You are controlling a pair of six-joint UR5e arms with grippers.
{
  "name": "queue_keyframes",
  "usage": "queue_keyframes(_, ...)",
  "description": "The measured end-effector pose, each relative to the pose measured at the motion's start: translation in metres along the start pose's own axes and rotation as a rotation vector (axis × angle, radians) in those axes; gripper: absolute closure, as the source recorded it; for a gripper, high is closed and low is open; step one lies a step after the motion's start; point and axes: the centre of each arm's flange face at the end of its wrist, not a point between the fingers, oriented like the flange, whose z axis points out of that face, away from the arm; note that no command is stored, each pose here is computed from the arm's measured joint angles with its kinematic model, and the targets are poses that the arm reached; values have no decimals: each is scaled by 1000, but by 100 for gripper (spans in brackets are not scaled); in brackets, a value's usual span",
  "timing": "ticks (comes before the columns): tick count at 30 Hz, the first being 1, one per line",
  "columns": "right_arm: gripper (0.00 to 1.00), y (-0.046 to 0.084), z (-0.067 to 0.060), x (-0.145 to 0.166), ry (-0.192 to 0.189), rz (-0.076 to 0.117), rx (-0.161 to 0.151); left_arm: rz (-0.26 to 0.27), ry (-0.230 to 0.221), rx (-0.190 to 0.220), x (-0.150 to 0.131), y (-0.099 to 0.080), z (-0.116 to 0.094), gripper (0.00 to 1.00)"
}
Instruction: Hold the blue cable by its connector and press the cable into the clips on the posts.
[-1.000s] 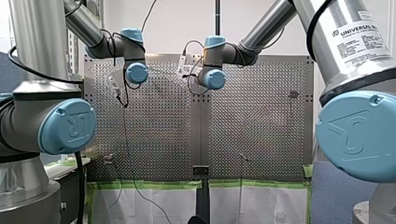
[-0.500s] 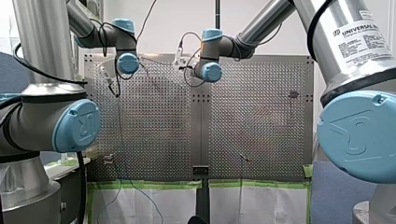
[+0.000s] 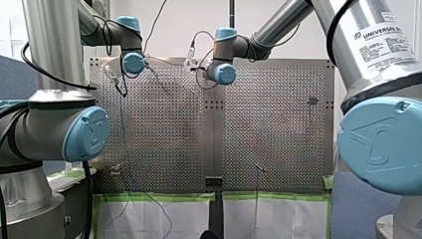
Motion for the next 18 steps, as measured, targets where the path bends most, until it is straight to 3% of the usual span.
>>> queue_keyframes(18, 100, 20, 3, -20, -28, -8, -39, 6, 30, 36, 15, 8, 15, 100)
